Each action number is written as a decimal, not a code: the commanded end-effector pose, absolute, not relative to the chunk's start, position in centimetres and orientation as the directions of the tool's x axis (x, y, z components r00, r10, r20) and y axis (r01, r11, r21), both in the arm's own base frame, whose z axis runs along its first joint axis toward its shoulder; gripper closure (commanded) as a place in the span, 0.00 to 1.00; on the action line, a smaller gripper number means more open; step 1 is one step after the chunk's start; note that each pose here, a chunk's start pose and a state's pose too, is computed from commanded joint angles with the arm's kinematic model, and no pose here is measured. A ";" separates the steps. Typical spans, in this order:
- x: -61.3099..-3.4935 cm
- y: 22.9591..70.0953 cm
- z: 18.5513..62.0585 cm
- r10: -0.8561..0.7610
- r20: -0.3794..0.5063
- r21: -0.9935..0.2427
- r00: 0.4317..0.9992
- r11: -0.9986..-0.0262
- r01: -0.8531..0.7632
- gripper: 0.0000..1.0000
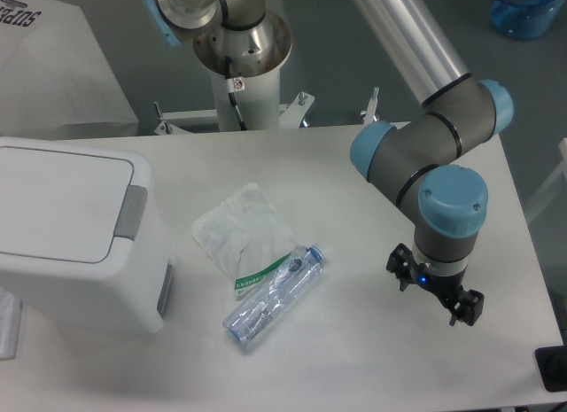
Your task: Open the trash can
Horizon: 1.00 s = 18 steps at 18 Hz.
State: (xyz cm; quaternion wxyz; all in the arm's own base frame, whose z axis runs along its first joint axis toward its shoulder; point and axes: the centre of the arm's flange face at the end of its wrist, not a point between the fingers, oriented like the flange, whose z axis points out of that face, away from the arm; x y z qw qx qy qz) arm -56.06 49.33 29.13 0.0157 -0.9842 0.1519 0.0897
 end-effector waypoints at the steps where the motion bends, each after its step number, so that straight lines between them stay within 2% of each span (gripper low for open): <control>1: -56.1 49.3 29.1 -0.296 -0.183 -0.004 0.938 -0.953 -0.302 0.00; 4: -56.0 49.4 29.3 -0.277 -0.179 -0.022 0.944 -0.958 -0.286 0.00; 7: -54.9 50.6 30.7 -0.142 -0.153 -0.143 0.978 -0.976 -0.164 0.00; 9: -53.6 51.6 31.2 -0.075 -0.141 -0.156 0.987 -0.983 -0.097 0.00; 15: -48.2 55.3 32.2 0.113 -0.061 -0.215 0.992 -0.972 0.097 0.00; 18: -44.1 55.7 34.1 0.110 -0.002 -0.272 0.994 -0.957 0.105 0.00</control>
